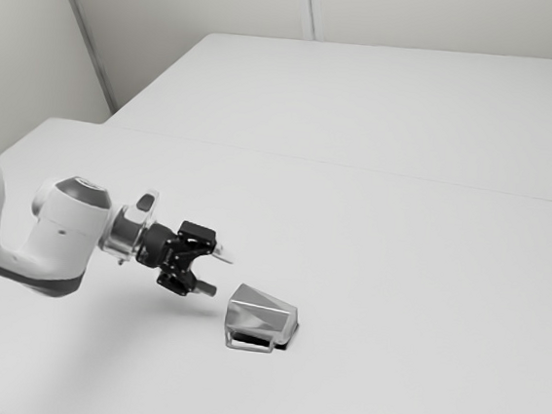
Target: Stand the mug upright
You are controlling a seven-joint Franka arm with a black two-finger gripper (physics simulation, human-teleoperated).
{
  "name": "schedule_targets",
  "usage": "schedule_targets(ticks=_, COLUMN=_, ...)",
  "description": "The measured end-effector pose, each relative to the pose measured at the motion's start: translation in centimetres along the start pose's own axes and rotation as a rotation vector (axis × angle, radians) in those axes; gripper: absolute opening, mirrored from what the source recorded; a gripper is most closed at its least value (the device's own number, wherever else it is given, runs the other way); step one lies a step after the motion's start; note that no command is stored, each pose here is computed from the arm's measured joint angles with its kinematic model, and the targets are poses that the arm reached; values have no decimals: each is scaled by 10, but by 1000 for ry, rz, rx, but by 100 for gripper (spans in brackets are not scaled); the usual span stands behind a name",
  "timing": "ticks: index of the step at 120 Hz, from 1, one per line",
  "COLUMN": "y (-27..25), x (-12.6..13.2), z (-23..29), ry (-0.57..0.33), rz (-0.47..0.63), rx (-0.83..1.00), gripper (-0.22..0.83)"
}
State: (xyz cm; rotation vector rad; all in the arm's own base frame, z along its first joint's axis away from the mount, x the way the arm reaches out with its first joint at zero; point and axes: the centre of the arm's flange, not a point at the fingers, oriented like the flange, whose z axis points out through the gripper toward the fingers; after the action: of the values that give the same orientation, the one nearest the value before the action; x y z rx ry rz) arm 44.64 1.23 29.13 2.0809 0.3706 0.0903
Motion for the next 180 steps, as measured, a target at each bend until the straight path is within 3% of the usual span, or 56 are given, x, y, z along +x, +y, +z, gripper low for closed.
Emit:
schedule_targets(ticks=30, y=-28, x=-16, z=11, ry=37, rz=86, rx=-37, gripper=62)
schedule_targets(ticks=79, y=-31, x=-16, z=26, ry=101, rz=193, rx=-129, gripper=62)
schedule_targets(ticks=116, y=0, x=-45, z=94, ry=-20, rz=306, rx=-165, gripper=61)
schedule_targets(ticks=135, y=-3, x=-39, z=87, ry=11, rz=312, rx=-159, gripper=21)
schedule_targets(ticks=145, y=-3, x=-37, z=83, ry=24, rz=312, rx=-156, gripper=6)
schedule_targets(ticks=158, y=-2, x=-37, z=85, ry=20, rz=317, rx=-155, gripper=-5)
schedule_targets(ticks=180, y=2, x=-40, z=89, ry=9, rz=328, rx=-150, gripper=-12)
